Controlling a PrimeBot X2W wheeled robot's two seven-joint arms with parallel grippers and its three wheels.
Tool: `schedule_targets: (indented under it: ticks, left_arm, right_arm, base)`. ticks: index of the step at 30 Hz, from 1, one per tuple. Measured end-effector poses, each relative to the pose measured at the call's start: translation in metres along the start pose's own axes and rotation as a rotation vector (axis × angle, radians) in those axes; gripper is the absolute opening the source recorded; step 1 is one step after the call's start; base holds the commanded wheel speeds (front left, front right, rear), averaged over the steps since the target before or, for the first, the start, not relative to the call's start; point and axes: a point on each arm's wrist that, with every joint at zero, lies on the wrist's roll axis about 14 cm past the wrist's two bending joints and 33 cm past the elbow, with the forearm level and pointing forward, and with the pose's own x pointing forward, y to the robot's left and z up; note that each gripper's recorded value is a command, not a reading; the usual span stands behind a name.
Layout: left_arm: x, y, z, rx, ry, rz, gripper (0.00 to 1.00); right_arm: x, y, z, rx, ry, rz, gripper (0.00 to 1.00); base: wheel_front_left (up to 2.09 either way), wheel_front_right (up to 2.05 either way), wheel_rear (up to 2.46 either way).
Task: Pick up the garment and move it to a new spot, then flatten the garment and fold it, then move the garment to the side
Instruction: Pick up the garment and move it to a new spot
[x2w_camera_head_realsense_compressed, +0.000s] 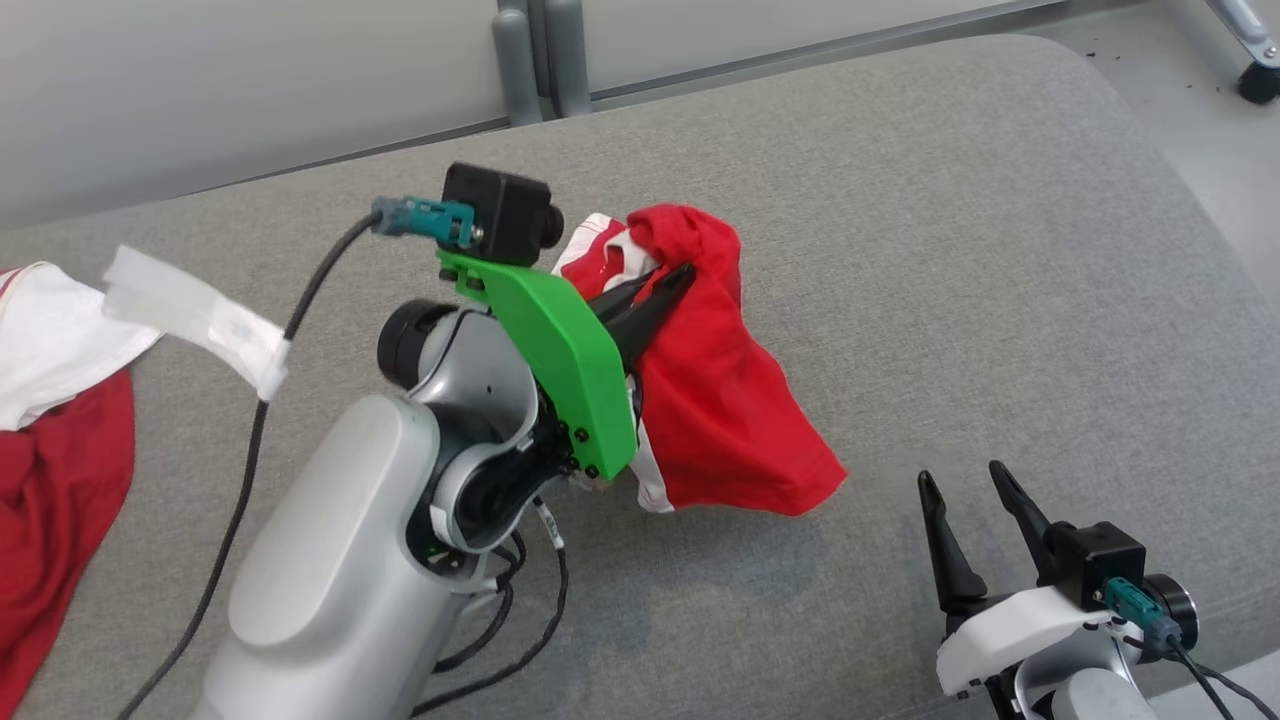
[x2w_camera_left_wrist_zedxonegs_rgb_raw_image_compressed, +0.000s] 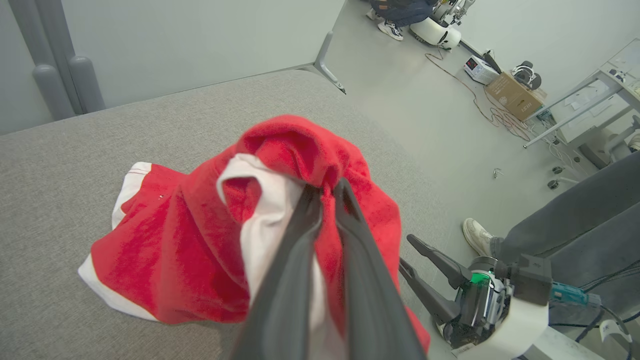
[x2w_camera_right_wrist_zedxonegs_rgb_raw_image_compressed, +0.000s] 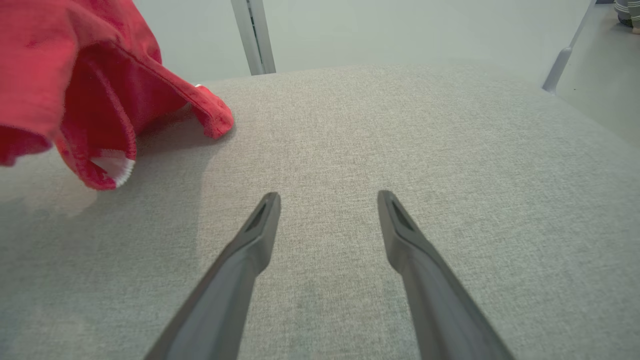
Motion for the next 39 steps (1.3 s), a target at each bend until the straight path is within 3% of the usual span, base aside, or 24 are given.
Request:
schedule_targets:
  ticks: [8, 13, 14, 15, 17, 26, 29, 31, 34, 39]
  left_arm:
    - [0.029, 0.027, -0.099, -0.164, 0.076, 0.101, 0.0]
    - [0.039, 0.038, -0.117, -0.14, 0.029, 0.133, 0.0]
    - [0.041, 0.035, -0.12, -0.137, 0.025, 0.125, 0.11]
    - [0.043, 0.03, -0.121, -0.133, 0.021, 0.107, 0.36]
    - [0.046, 0.019, -0.121, -0.145, 0.004, 0.069, 1.0]
    - [0.039, -0.059, -0.071, -0.23, -0.192, -0.2, 1.0]
    - [0.028, -0.067, -0.049, -0.24, -0.276, -0.218, 1.0]
    - [0.018, -0.053, -0.047, -0.252, -0.301, -0.165, 1.0]
    - [0.002, -0.002, -0.059, -0.282, -0.296, 0.017, 1.0]
    - [-0.025, 0.078, -0.102, -0.222, -0.14, 0.286, 1.0]
  right_arm:
    - [-0.004, -0.016, -0.004, -0.004, 0.015, -0.05, 1.0]
    - [0.004, -0.007, -0.003, -0.01, 0.016, -0.022, 1.0]
    - [0.005, -0.006, -0.003, -0.011, 0.015, -0.019, 1.0]
    - [0.005, -0.006, -0.002, -0.011, 0.014, -0.017, 1.0]
    - [0.006, -0.006, -0.002, -0.012, 0.012, -0.017, 1.0]
    - [0.003, -0.003, -0.002, -0.013, 0.011, -0.01, 1.0]
    - [0.001, -0.002, -0.002, -0.01, 0.011, -0.006, 1.0]
    - [0.001, -0.002, -0.001, -0.01, 0.005, -0.005, 1.0]
    - [0.0, -0.003, -0.001, -0.009, 0.004, -0.009, 1.0]
    - [0.0, 0.0, -0.006, -0.007, 0.02, 0.0, 1.0]
  base:
    - [0.0, 0.0, 0.0]
    - [0.0, 0.0, 0.0]
    - [0.0, 0.0, 0.0]
    - [0.0, 0.0, 0.0]
    - [0.0, 0.0, 0.0]
    - [0.0, 0.0, 0.0]
    - [0.0, 0.0, 0.0]
    - [0.0, 0.0, 0.0]
    - [0.0, 0.0, 0.0]
    - [0.0, 0.0, 0.0]
